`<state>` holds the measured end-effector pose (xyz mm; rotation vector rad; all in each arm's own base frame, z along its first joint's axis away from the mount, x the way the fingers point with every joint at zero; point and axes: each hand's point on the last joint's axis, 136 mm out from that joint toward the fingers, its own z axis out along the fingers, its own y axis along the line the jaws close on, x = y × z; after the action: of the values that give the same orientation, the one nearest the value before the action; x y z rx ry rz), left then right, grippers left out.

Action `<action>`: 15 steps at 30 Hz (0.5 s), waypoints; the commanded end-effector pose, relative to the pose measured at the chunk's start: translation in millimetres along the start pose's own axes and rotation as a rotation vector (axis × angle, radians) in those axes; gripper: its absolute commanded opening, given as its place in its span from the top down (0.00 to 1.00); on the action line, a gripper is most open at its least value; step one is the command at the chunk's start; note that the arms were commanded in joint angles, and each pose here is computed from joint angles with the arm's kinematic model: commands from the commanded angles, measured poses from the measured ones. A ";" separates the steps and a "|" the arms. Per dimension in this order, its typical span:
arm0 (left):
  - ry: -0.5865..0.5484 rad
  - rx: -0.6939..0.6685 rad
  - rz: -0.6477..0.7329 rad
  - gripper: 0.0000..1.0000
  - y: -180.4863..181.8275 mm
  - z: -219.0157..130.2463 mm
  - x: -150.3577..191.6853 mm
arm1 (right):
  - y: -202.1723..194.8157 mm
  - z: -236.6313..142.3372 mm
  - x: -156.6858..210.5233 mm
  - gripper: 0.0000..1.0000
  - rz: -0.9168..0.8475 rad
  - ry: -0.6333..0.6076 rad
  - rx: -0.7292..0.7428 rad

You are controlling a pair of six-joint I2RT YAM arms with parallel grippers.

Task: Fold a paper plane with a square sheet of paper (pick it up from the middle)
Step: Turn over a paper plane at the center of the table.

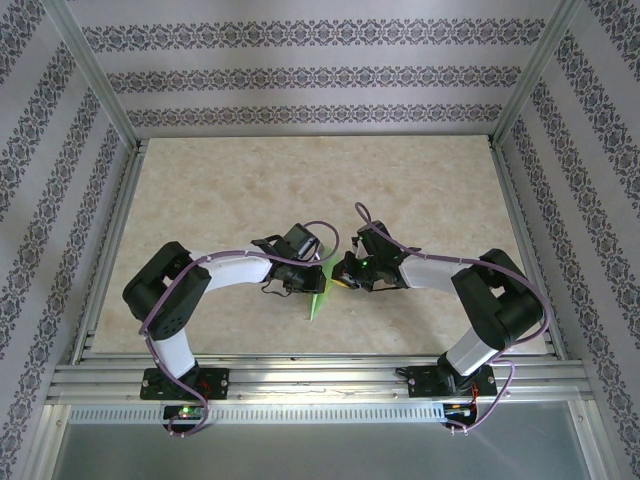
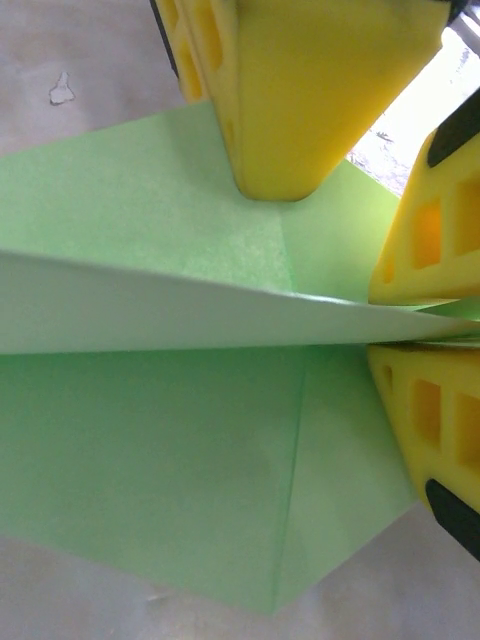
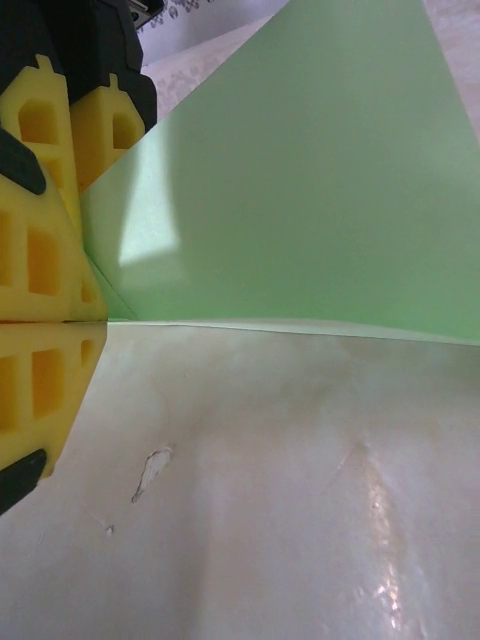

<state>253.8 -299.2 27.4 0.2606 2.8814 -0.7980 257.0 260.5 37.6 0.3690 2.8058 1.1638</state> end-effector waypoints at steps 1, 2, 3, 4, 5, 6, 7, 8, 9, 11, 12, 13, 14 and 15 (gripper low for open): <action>0.025 -0.038 0.030 0.84 1.0 2.0 5.7 | -8.0 2.5 2.8 0.93 -0.008 0.016 0.007; 0.026 -0.041 0.031 0.84 1.6 2.4 5.7 | -7.8 2.5 2.6 0.93 -0.008 0.015 0.006; 0.026 -0.044 0.031 0.84 2.1 2.5 5.4 | -7.9 2.5 2.4 0.93 -0.008 0.014 0.006; 0.029 -0.047 0.031 0.84 2.7 3.3 6.0 | -7.5 2.5 2.4 0.93 -0.008 0.015 0.005; 0.030 -0.050 0.032 0.84 2.8 3.5 6.0 | -7.3 2.4 2.5 0.93 -0.008 0.015 0.005; 0.033 -0.052 0.031 0.85 3.1 4.3 6.0 | -7.7 2.7 2.7 0.93 -0.008 0.016 0.005; 0.035 -0.053 0.031 0.86 3.2 4.6 6.1 | -7.5 2.8 2.9 0.93 -0.007 0.018 0.005; 0.034 -0.052 0.033 0.87 2.6 5.1 6.0 | -7.8 3.0 2.8 0.93 -0.007 0.018 0.006; 0.033 -0.052 0.032 0.87 2.4 4.9 5.8 | -8.6 3.2 3.1 0.93 -0.005 0.019 0.007; 0.031 -0.047 0.032 0.87 1.3 5.0 4.8 | -8.5 3.1 3.4 0.93 -0.006 0.020 0.007; 0.033 -0.046 0.032 0.87 1.3 5.3 5.2 | -8.8 3.3 3.5 0.93 -0.006 0.020 0.007; 0.035 -0.043 0.035 0.87 0.5 5.7 5.3 | -8.9 2.8 3.2 0.92 -0.005 0.019 0.007; 0.034 -0.042 0.036 0.88 0.3 5.5 4.8 | -8.0 2.5 2.7 0.91 -0.006 0.017 0.005; 0.028 -0.046 0.037 0.88 0.6 4.9 4.4 | -7.9 2.1 2.8 0.90 -0.006 0.018 0.004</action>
<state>252.9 -300.0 24.3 0.2832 2.8918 -0.7615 256.9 260.5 37.4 0.3697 2.8068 1.1638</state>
